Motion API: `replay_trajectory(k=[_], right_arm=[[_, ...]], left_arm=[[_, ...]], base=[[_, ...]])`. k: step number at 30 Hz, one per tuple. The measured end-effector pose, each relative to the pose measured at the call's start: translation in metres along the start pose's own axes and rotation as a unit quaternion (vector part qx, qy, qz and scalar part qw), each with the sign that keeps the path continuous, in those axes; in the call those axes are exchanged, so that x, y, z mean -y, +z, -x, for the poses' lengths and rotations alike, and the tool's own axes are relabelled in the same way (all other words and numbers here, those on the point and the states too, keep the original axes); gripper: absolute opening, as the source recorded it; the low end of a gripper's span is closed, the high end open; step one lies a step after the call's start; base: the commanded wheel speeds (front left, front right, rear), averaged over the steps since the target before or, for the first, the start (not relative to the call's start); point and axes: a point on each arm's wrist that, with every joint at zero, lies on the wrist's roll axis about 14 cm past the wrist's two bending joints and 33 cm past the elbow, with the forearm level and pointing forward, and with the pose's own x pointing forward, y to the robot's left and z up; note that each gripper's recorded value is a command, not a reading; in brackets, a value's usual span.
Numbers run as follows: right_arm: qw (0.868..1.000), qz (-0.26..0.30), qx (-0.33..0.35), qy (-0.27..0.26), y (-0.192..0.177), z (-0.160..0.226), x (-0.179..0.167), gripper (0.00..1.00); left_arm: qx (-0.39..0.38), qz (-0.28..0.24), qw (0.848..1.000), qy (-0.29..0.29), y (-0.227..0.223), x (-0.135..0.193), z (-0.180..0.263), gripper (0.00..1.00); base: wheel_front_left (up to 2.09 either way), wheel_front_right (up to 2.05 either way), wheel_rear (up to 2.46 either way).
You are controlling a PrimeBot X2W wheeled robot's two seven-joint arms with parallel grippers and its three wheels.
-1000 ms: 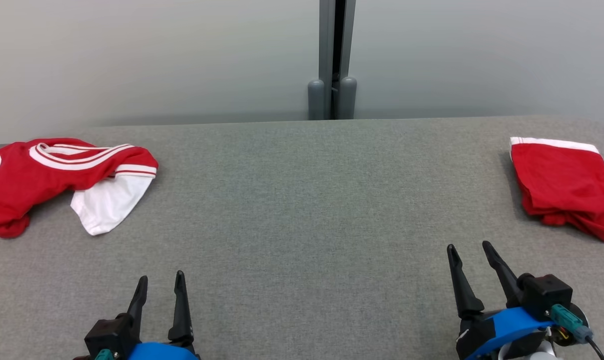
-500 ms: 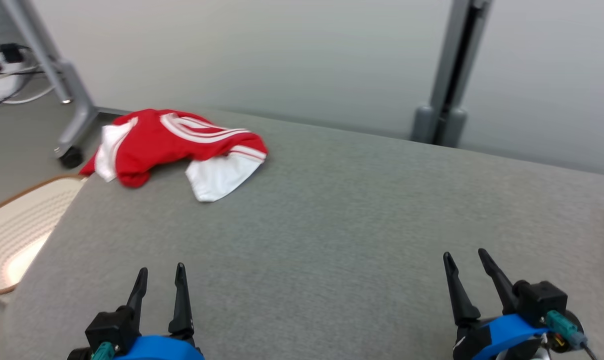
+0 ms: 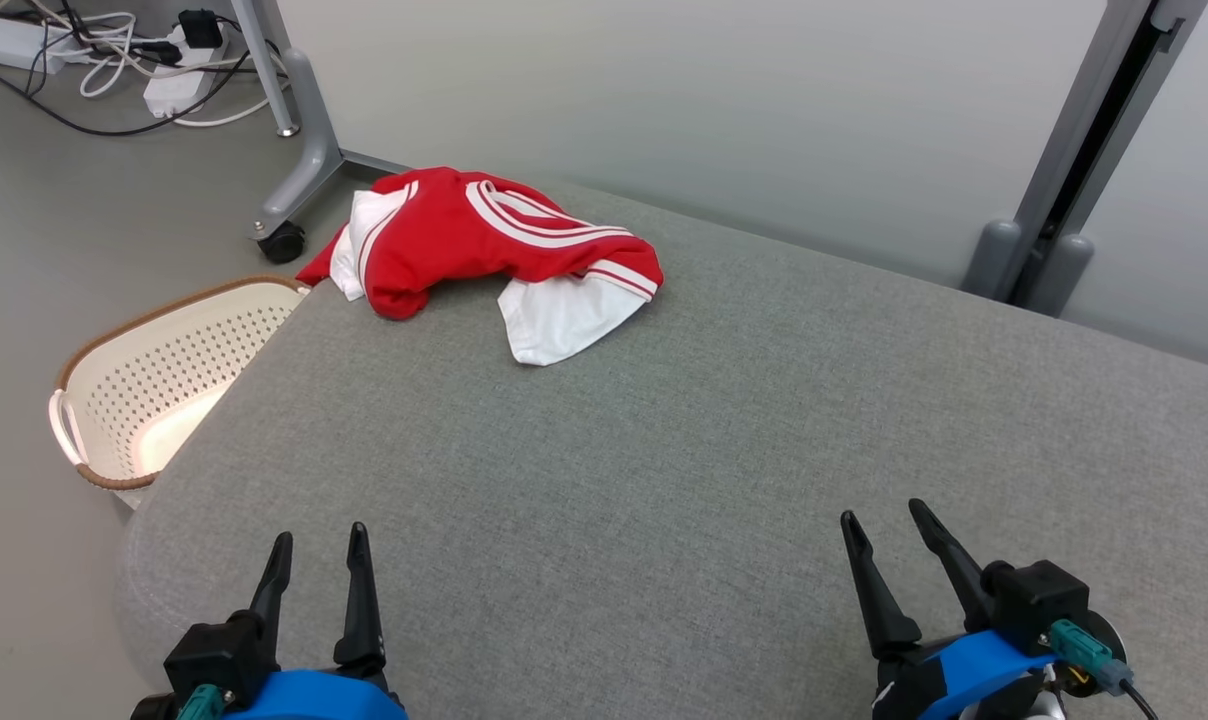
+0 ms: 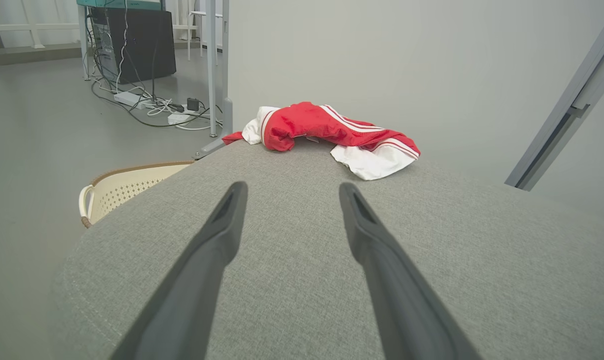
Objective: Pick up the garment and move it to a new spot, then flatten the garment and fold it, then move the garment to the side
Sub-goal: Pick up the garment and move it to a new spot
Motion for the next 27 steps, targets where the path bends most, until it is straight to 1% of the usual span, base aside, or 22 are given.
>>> replay_trajectory(k=[6, 9, 11, 13, 16, 18, 20, 22, 24, 26, 27], right_arm=[[1.000, -0.002, -0.003, 0.005, -0.002, -0.005, -0.001, 1.00], [1.000, 0.000, 0.000, -0.002, -0.001, -0.008, 0.006, 1.00], [1.000, 0.003, -0.002, -0.011, -0.002, -0.010, 0.015, 1.00], [1.000, 0.007, 0.000, -0.022, -0.001, -0.014, 0.025, 1.00], [0.999, 0.012, -0.001, -0.040, -0.001, -0.019, 0.042, 1.00], [0.999, 0.017, -0.004, -0.052, -0.002, -0.022, 0.054, 1.00], [0.998, 0.023, -0.008, -0.065, -0.004, -0.025, 0.067, 1.00], [0.997, 0.031, -0.014, -0.076, -0.006, -0.030, 0.079, 1.00], [0.995, 0.043, -0.021, -0.083, -0.010, -0.034, 0.089, 1.00], [0.994, 0.051, -0.024, -0.092, -0.011, -0.037, 0.099, 1.00], [0.994, 0.053, -0.023, -0.097, -0.012, -0.039, 0.105, 1.00]], left_arm=[[-0.004, -0.002, 1.000, 0.008, -0.001, -0.003, -0.005, 1.00], [-0.001, -0.003, 1.000, 0.010, 0.003, -0.005, -0.015, 1.00], [0.011, -0.008, 1.000, 0.011, 0.014, -0.006, -0.028, 1.00], [0.035, -0.016, 0.999, 0.006, 0.032, -0.004, -0.046, 1.00], [0.075, -0.042, 0.996, -0.011, 0.067, 0.000, -0.081, 1.00], [0.101, -0.059, 0.993, -0.026, 0.093, 0.008, -0.107, 1.00], [0.108, -0.078, 0.990, -0.044, 0.110, 0.018, -0.135, 1.00], [0.108, -0.098, 0.987, -0.063, 0.123, 0.028, -0.165, 1.00], [0.100, -0.103, 0.987, -0.076, 0.130, 0.038, -0.193, 1.00], [0.071, -0.110, 0.988, -0.088, 0.124, 0.048, -0.220, 1.00], [0.054, -0.126, 0.986, -0.095, 0.119, 0.052, -0.233, 1.00]], base=[[0.00, 0.00, 0.00], [0.00, 0.00, 0.00], [0.00, 0.00, 0.00], [0.00, 0.00, 0.00], [0.00, 0.00, 0.00], [0.00, 0.00, 0.00], [0.00, 0.00, 0.00], [0.00, 0.00, 0.00], [0.00, 0.00, 0.00], [0.00, 0.00, 0.00], [0.00, 0.00, 0.00]])
